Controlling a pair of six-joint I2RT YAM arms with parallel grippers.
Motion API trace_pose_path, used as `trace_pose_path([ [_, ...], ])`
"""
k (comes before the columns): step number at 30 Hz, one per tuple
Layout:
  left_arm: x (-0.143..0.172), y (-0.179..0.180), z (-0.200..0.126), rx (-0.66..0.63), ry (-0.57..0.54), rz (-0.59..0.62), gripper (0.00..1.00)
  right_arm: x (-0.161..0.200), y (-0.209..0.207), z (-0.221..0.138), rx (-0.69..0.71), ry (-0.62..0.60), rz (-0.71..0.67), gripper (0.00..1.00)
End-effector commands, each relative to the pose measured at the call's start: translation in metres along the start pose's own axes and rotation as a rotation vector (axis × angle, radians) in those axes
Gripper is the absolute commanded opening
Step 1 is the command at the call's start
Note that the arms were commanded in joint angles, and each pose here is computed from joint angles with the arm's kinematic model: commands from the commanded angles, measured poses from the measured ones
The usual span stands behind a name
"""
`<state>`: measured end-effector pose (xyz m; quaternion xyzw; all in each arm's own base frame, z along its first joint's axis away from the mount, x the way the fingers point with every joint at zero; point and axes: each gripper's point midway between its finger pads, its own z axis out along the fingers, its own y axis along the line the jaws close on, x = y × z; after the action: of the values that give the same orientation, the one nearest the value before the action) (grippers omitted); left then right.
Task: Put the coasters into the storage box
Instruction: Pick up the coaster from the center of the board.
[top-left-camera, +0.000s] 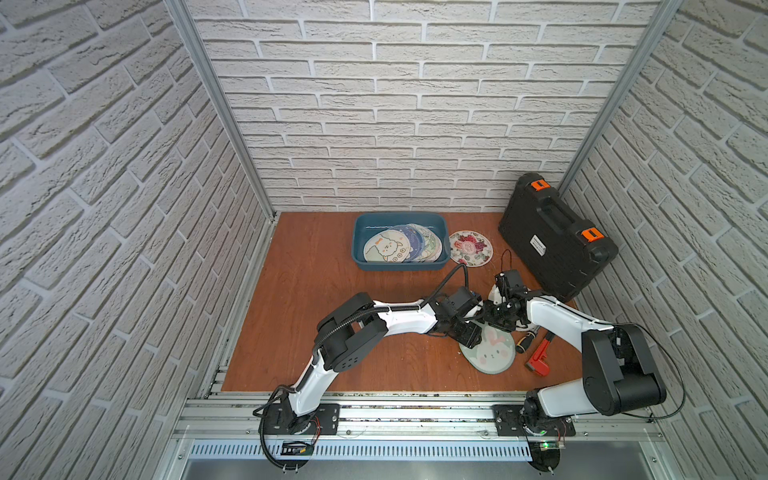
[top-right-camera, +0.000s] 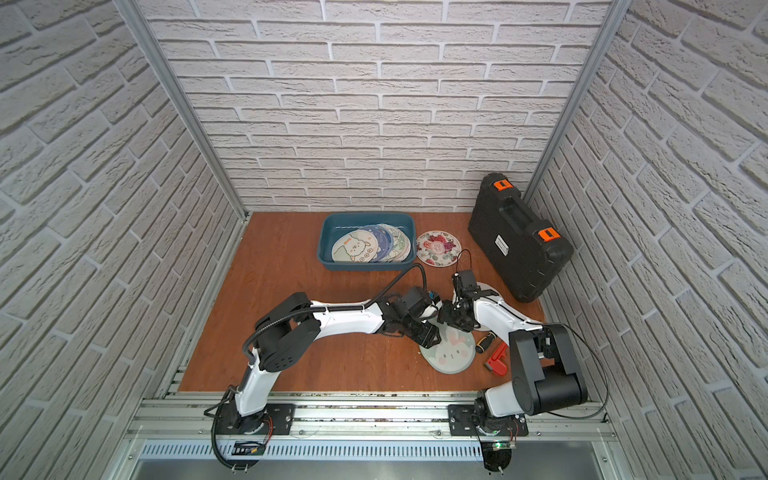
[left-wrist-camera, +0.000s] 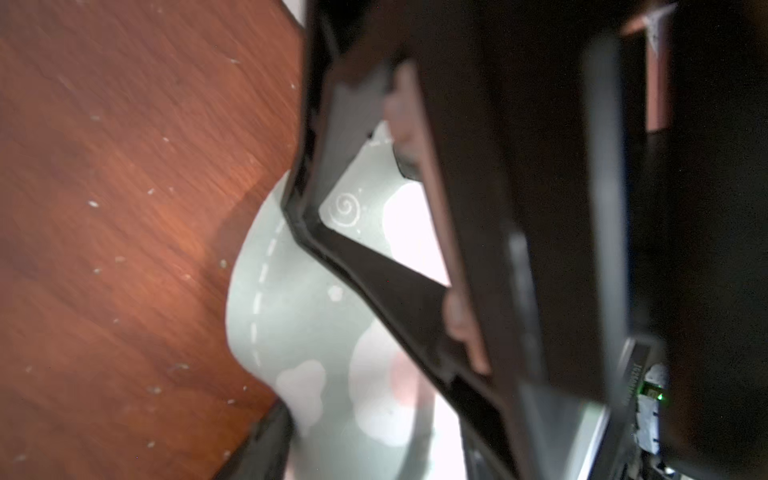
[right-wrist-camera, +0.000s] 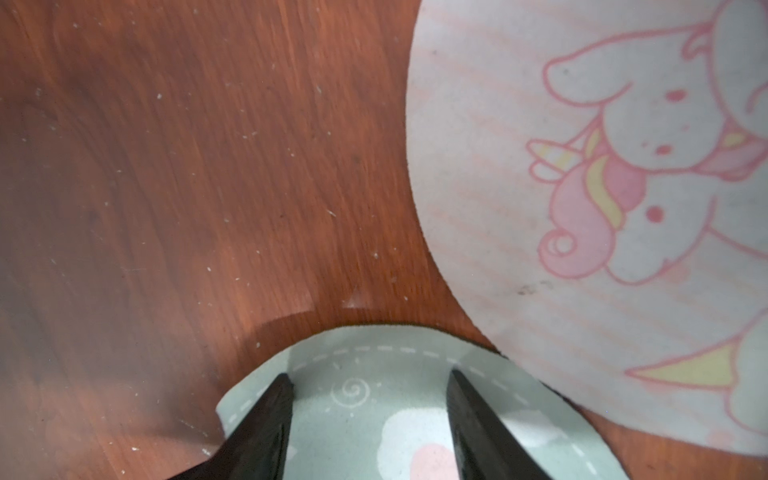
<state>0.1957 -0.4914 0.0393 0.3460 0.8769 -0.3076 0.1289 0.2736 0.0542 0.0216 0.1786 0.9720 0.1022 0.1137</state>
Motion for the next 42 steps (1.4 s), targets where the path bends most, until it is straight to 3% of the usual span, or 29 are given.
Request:
trace_pose_path([
  [1, 0.012, -0.004, 0.014, 0.032, 0.048, 0.003, 0.53, -0.003, 0.007, 0.003, -0.013, -0.007, -0.016, 0.6],
  [5, 0.011, -0.002, 0.014, 0.018, 0.048, 0.002, 0.32, -0.003, 0.008, 0.003, -0.014, -0.008, -0.02, 0.6],
  [9, 0.011, 0.001, 0.013, -0.005, 0.048, 0.0, 0.0, -0.003, 0.009, 0.002, -0.02, -0.007, -0.022, 0.6],
  [17, 0.009, 0.013, 0.004, -0.081, 0.022, 0.007, 0.0, -0.011, 0.02, -0.01, -0.07, -0.056, -0.05, 0.6],
  [23, 0.002, 0.031, -0.022, -0.215, -0.017, 0.055, 0.0, -0.025, 0.026, -0.045, -0.09, -0.174, -0.09, 0.6],
  [33, -0.023, 0.046, -0.08, -0.33, -0.122, 0.1, 0.0, -0.05, 0.018, -0.105, -0.017, -0.384, -0.118, 0.64],
  [42, -0.069, 0.055, -0.157, -0.41, -0.28, 0.132, 0.0, -0.058, 0.017, -0.101, 0.006, -0.394, -0.131, 0.66],
])
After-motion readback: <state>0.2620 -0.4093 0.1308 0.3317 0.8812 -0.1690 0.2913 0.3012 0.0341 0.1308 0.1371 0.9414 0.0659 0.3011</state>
